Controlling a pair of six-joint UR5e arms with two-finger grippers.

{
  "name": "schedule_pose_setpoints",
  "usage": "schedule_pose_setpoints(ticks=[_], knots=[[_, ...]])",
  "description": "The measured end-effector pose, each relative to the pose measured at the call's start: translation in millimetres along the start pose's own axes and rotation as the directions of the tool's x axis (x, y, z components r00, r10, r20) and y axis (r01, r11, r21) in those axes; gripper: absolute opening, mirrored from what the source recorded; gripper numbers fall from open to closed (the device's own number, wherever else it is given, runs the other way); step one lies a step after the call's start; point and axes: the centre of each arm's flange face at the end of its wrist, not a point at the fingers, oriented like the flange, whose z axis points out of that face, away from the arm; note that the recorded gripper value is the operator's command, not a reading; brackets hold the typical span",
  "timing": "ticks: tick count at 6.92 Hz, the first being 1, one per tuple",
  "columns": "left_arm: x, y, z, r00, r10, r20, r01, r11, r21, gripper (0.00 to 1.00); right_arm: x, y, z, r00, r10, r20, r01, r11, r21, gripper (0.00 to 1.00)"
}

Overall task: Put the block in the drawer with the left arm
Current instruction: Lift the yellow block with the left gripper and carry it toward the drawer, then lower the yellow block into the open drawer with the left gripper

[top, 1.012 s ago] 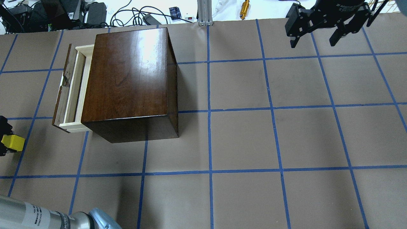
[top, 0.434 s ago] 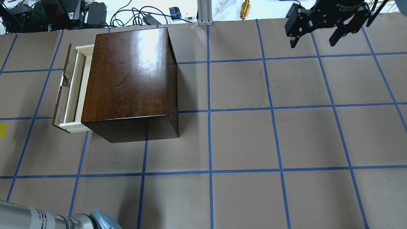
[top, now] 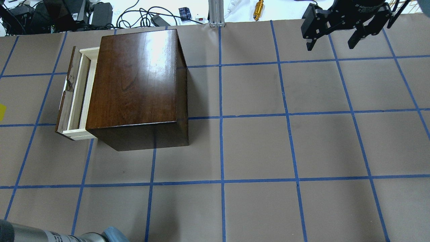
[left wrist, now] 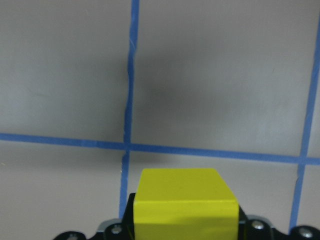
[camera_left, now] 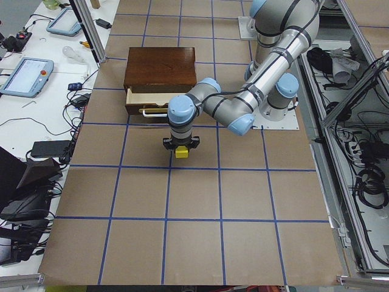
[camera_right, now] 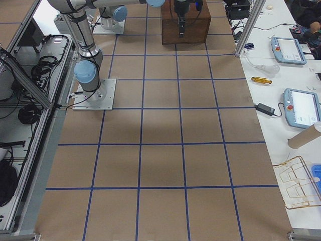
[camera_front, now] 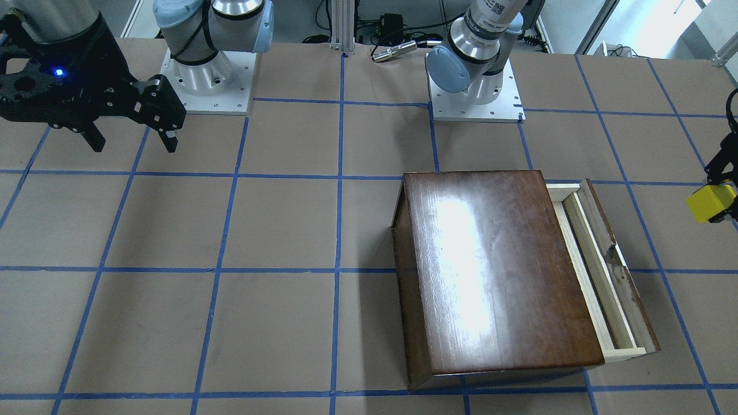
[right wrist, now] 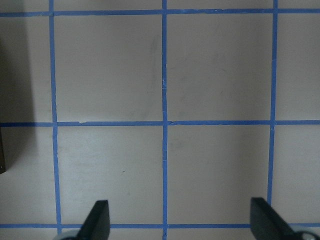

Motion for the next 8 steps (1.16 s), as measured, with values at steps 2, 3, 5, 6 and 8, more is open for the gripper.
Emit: schedule_pose_setpoints(ticks=[2,3,5,6,8], knots=[[-21,-90,-23,1.0,0.014,-0.002,-0.014,1.0,0.001,0.0,0,0,0,1.0,0.001,0.001,-0.001,1.0,0.0,1.0],[-30,-136,-24,1.0,0.029,-0.009,-0.029,0.999,0.016,0.0,0,0,0,1.0,0.001,0.001,-0.001,1.0,0.0,1.0],[-41,-198,-18,0.999,0.029,-0.023,-0.028,0.998,0.048,0.0,0,0,0,1.0,0.001,0.001,-0.001,1.0,0.0,1.0],[-45,-206,-11,0.999,0.03,-0.034,-0.028,0.998,0.056,0.0,0,0,0,1.0,0.001,0.001,-0.001,1.0,-0.001,1.0],[-52,-214,5,0.998,0.045,-0.046,-0.042,0.997,0.062,0.0,0,0,0,1.0,0.001,0.0,-0.001,1.0,0.0,1.0]])
